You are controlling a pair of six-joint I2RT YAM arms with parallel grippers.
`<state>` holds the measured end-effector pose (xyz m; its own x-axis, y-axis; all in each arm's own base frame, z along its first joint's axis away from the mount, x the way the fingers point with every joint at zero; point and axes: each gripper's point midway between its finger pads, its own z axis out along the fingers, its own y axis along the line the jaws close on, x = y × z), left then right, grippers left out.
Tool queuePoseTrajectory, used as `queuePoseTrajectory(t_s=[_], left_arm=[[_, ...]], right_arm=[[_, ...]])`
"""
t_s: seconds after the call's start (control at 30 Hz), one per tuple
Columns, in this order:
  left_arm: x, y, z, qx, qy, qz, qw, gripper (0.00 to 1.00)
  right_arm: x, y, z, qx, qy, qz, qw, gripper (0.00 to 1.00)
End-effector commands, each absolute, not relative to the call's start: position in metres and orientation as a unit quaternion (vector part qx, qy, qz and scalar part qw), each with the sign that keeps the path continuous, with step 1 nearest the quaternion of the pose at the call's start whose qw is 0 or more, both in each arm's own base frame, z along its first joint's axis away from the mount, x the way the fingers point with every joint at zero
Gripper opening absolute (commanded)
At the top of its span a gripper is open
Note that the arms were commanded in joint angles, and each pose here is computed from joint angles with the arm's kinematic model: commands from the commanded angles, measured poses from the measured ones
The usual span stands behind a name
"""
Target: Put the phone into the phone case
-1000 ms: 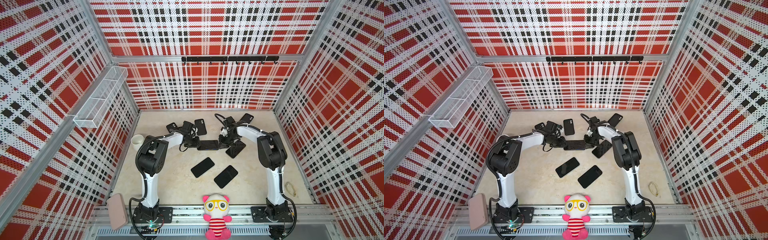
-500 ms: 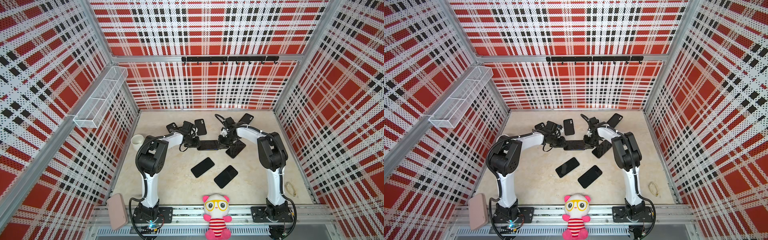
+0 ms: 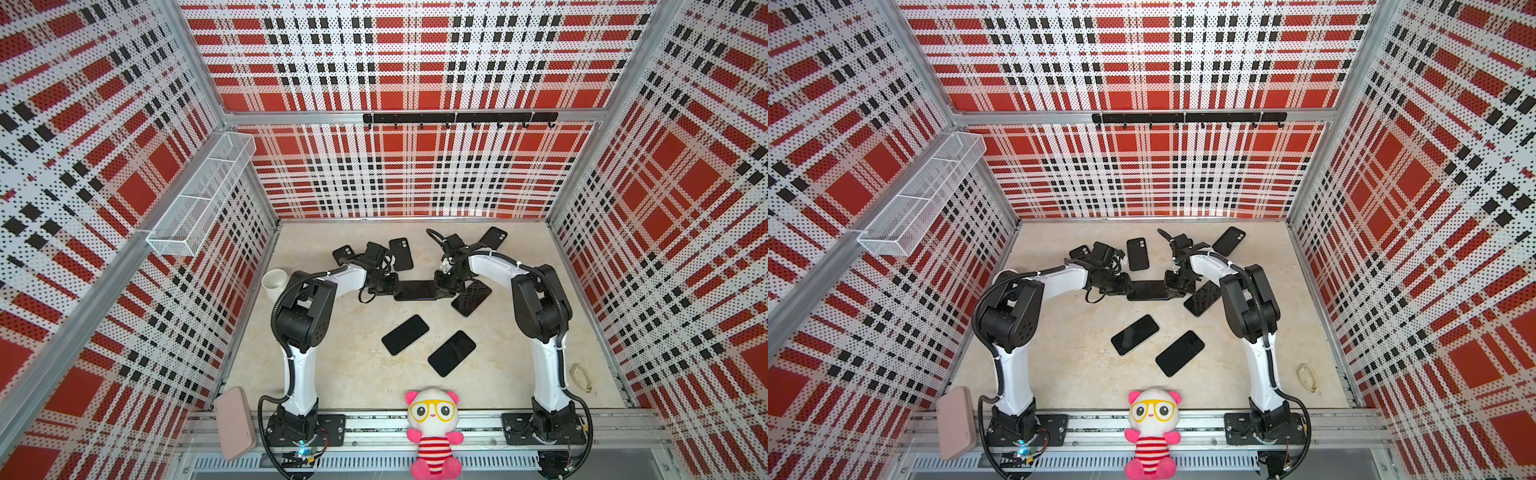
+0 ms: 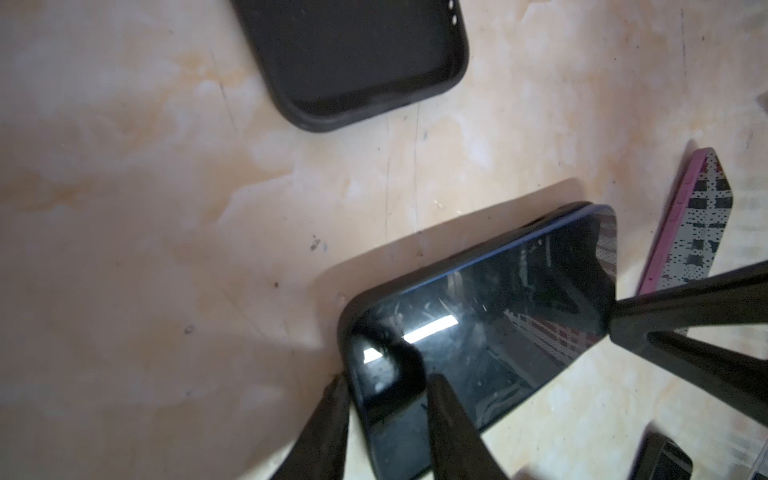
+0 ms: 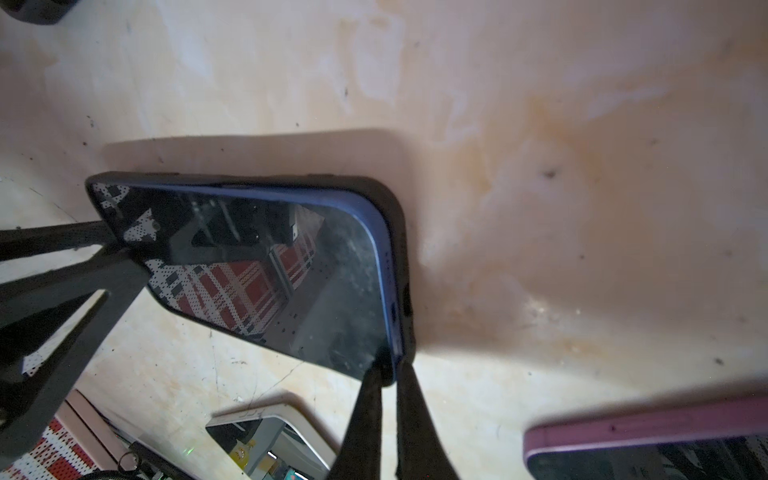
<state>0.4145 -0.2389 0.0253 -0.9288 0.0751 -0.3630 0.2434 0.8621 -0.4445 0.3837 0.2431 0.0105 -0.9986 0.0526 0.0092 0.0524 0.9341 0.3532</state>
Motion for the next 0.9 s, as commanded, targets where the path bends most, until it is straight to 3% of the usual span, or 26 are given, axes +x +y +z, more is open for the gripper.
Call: queuePoseTrajectory(t_s=[0.0,0.17,0.57,0.87], left_arm=[[0.376,-0.261,-0.008,0.107,0.953,-0.267,0.093,0.35],[0.378,-0.259,-0.005,0.106,0.953,-0.266,0.097,0.35],[0.388,-0.247,0.0,0.101,0.956,-0.25,0.113,0.35],[0.401,-0.235,0.007,0.097,0.958,-0.23,0.142,0.39]], right_arm=[[0.289,0.225,-0.142,0.002,0.989,0.042,-0.145,0.09],[0.303,0.227,-0.114,-0.013,0.993,0.032,-0.112,0.11],[0.415,0.225,0.086,-0.033,0.989,0.11,0.095,0.21],[0.441,0.223,0.091,-0.099,0.983,0.102,0.117,0.2]])
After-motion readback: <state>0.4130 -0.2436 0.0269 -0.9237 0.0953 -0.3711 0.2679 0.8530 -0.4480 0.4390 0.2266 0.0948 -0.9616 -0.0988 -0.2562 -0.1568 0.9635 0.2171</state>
